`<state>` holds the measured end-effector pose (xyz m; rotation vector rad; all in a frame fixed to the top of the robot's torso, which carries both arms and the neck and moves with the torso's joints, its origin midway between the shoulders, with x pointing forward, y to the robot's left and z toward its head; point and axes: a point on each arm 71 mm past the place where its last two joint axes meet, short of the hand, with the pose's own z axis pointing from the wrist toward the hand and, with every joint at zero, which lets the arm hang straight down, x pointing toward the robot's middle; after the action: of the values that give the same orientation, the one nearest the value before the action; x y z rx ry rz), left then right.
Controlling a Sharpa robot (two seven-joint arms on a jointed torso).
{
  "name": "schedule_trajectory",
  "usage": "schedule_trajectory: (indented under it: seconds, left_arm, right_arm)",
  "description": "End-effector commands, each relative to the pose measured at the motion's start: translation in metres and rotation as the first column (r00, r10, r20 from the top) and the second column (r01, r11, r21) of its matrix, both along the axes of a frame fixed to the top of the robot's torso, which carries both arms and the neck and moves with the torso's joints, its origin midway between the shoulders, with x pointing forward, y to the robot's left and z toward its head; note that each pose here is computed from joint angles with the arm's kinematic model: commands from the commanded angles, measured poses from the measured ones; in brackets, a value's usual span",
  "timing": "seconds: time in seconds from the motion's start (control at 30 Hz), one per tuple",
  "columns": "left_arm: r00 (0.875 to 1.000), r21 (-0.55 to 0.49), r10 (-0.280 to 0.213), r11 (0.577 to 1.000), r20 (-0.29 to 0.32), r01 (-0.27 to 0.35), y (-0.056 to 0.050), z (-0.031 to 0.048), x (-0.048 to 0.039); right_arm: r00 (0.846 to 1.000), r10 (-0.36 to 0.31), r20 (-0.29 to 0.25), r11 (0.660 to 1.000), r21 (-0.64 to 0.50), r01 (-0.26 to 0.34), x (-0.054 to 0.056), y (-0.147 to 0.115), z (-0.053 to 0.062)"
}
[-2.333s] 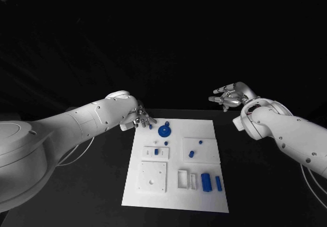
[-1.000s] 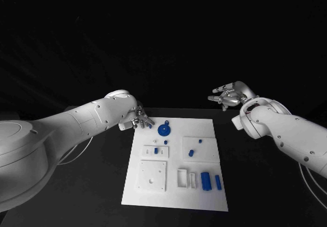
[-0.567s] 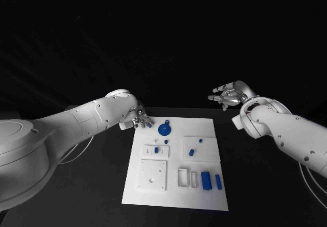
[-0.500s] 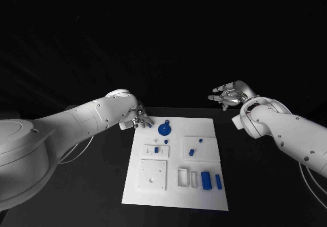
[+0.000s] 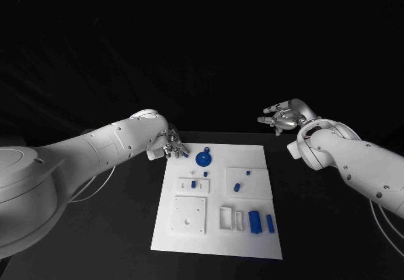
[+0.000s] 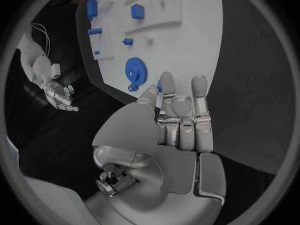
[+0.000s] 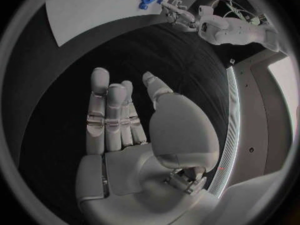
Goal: Assemble the parts on the task board
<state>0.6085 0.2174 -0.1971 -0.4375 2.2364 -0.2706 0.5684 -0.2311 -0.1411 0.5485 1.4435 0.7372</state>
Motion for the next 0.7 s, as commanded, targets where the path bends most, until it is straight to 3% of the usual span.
schedule_trajectory:
  seconds: [0.03,0.33,0.7]
  left_arm:
    - [1.000,-0.027,0.011,1.000,0.021,-0.010,0.000,0.0005,-0.0011]
    - [0.997,-0.070,0.039,0.997,0.065,-0.035,0.005,0.0076,-0.0120]
    - [0.995,-0.121,0.029,0.993,0.091,-0.017,0.006,0.0147,-0.0508]
  right_arm:
    - [1.000,0.013,0.001,1.000,-0.004,-0.013,0.000,0.001,0.000]
    - [1.000,0.005,-0.002,1.000,-0.004,-0.005,0.000,-0.004,-0.001]
    - [1.000,-0.011,-0.015,1.000,-0.005,0.011,0.000,-0.013,-0.005]
